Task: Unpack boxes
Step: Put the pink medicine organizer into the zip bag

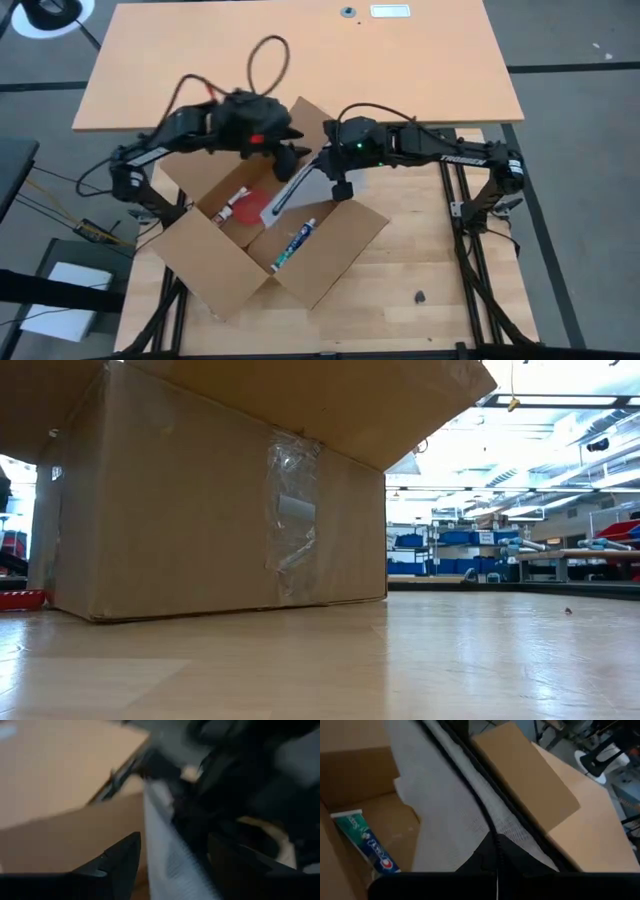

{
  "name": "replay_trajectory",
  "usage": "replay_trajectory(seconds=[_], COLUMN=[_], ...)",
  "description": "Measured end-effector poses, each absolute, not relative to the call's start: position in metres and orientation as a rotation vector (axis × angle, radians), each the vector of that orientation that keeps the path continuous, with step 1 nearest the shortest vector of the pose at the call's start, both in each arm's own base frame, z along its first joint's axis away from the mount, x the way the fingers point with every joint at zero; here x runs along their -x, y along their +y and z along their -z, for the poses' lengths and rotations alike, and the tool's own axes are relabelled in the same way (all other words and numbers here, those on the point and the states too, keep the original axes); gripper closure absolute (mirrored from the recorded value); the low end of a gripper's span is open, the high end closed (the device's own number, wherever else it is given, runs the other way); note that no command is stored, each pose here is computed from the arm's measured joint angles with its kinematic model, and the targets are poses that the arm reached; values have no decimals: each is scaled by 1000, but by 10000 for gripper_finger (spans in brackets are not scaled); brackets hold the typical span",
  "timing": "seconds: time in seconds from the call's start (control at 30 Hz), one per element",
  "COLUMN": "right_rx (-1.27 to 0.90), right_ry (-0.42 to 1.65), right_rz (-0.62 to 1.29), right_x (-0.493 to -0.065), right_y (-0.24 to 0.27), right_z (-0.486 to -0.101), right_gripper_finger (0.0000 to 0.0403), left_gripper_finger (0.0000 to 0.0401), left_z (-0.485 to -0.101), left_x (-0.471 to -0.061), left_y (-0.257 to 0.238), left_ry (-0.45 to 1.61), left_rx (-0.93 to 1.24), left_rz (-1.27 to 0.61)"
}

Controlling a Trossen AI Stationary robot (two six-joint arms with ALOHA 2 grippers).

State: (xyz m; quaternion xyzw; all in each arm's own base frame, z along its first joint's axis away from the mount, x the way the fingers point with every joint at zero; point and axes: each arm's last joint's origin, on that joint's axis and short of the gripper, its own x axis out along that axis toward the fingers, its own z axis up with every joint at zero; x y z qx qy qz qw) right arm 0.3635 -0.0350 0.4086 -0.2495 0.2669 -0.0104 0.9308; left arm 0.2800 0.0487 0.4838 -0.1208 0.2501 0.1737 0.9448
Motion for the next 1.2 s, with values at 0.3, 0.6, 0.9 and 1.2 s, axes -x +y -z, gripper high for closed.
replay_trajectory(seconds=[0.3,0.6,0.9,1.2], right_rx=[510,512,513,505], right_ry=[548,539,519,496], right_rz=[30,35,11,-1], right_x=[-364,-364,-365,-366], right_y=[-34,-34,-31,-27], right_z=[-408,-409,-410,-412], right_gripper_finger=[403,403,403,403], left_gripper_finger=[158,158,215,387], left_z=[-461,-451,-448,-436], left_x=[-306,-299,-297,-303], left_y=[61,67,76,80], left_ry=[615,716,747,840], left_rx=[405,358,326,143], left_rz=[-204,-358,-401,-543])
